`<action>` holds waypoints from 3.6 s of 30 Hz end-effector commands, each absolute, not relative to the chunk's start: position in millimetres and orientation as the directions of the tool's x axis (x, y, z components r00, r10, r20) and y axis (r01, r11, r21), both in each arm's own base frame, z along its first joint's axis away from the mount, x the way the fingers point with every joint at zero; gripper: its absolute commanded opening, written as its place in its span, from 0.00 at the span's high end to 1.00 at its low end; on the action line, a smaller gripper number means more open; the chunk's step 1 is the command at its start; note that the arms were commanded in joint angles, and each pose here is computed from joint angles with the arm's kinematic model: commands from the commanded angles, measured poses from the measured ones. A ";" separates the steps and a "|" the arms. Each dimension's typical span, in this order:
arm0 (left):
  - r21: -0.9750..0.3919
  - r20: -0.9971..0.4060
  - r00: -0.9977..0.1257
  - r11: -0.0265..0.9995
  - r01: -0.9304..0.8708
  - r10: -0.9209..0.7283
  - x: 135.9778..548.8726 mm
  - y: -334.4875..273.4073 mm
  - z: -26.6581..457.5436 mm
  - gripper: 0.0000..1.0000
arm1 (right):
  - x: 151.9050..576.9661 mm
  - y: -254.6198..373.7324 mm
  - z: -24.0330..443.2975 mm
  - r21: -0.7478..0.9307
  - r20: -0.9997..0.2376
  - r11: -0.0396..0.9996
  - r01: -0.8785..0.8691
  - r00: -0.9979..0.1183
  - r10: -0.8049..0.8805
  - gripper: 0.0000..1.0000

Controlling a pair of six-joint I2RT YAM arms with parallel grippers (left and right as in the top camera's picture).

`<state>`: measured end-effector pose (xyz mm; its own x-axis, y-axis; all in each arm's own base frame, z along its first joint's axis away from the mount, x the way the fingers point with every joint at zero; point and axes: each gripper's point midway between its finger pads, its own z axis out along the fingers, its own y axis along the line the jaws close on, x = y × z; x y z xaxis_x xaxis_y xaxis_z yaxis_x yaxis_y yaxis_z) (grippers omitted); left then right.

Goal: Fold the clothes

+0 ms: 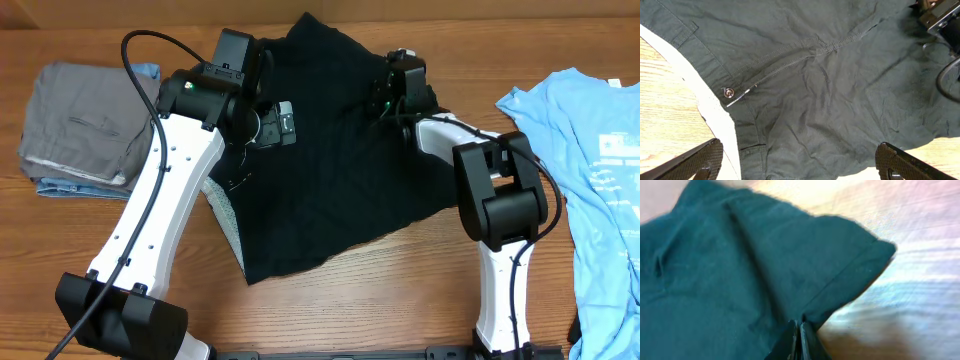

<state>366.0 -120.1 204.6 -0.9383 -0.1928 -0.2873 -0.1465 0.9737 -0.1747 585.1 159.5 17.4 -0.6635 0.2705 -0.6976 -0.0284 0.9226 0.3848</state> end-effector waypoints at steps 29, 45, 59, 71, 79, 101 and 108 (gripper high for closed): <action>-0.157 -0.294 -0.940 0.979 -0.128 -0.170 366.6 -118.2 204.3 0.00 | 530.7 -41.2 54.2 0.037 -0.543 0.926 0.375 -0.771 0.333 0.96; -0.163 -0.300 -0.938 0.978 -0.131 -0.176 368.3 -119.1 205.0 0.00 | 454.1 -61.9 253.2 -0.006 -0.608 0.944 0.331 -0.750 0.260 0.00; -0.293 -0.329 -0.912 0.945 -0.147 -0.244 413.6 -141.2 187.6 0.04 | 426.9 -67.9 249.3 -0.027 -0.542 0.937 0.347 -0.793 0.278 0.00; -0.553 0.075 -0.976 0.805 -0.213 -0.206 427.3 -139.5 75.2 0.36 | 427.0 -67.9 249.3 -0.027 -0.542 0.937 0.347 -0.793 0.278 0.00; -0.559 0.118 -0.982 0.808 -0.187 -0.146 422.3 -157.3 44.2 0.33 | 427.0 -67.9 249.3 -0.027 -0.542 0.937 0.347 -0.793 0.278 0.00; -0.518 0.173 -0.972 0.824 -0.229 -0.162 407.8 -152.7 -4.3 0.67 | 427.0 -67.9 249.3 -0.027 -0.542 0.937 0.347 -0.793 0.278 0.00; -0.509 0.175 -0.973 0.832 -0.222 -0.153 403.5 -144.5 5.3 0.89 | 427.0 -67.9 249.3 -0.027 -0.542 0.937 0.347 -0.793 0.278 0.00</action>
